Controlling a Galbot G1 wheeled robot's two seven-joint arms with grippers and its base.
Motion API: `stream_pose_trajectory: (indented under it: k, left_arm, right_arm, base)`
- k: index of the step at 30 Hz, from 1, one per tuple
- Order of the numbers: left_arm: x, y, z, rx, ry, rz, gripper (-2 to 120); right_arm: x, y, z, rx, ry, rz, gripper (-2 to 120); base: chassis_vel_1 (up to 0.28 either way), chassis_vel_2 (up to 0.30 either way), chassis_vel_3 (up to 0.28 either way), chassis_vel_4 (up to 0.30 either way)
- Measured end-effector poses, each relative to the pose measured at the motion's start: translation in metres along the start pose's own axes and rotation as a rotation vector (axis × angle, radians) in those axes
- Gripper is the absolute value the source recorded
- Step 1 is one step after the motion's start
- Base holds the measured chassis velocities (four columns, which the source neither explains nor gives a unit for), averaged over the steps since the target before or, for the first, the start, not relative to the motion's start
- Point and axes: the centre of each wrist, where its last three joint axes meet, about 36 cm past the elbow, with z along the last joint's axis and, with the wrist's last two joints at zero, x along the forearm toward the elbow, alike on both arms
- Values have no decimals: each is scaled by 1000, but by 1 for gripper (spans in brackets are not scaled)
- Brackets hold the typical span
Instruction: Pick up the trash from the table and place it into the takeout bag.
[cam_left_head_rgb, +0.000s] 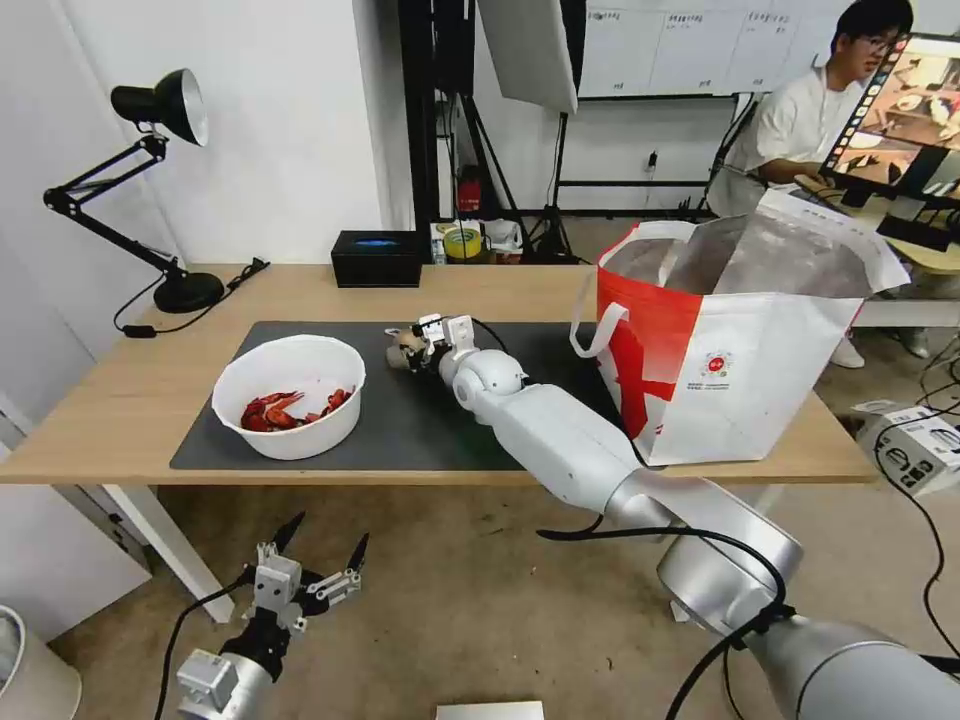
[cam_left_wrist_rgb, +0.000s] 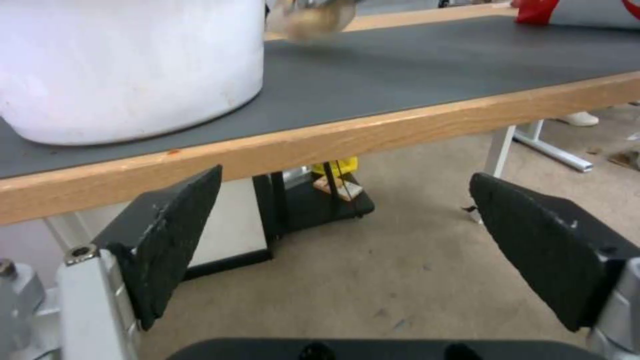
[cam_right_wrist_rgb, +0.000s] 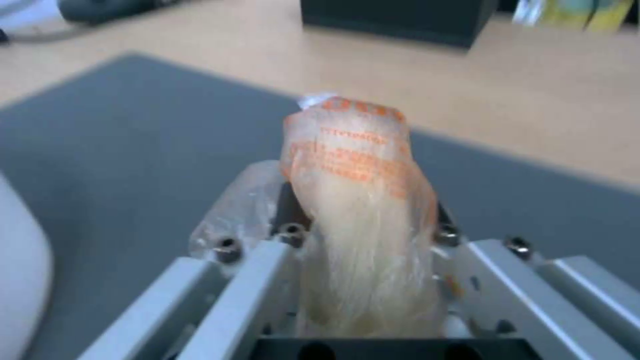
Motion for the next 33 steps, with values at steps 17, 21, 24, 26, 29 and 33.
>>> stream_pose_trajectory:
  k: [17,21,24,26,29,33]
  left_arm:
    - [1,-4,-9,5,-14,1,100]
    - [-4,-14,-16,24,-22,19,100]
    - [-4,-16,-18,27,-25,25,100]
    - [-5,-18,-20,31,-30,30,100]
    - [-6,-21,-24,64,-36,27,100]
    - [-7,-25,-25,88,-39,27,100]
  right_arm:
    - [178,-15,14,-62,-239,-11,7]
    - [280,-45,31,-71,-362,-25,7]
    - [310,-52,24,-47,-421,-2,7]
    - [331,-55,14,-17,-474,13,7]
    - [350,-57,3,17,-523,36,7]
    - [362,-65,-8,68,-574,106,7]
  base:
    - [0,0,0,0]
    - [0,0,0,0]
    - [0,0,0,0]
    - [0,0,0,0]
    - [0,0,0,0]
    - [0,0,0,0]
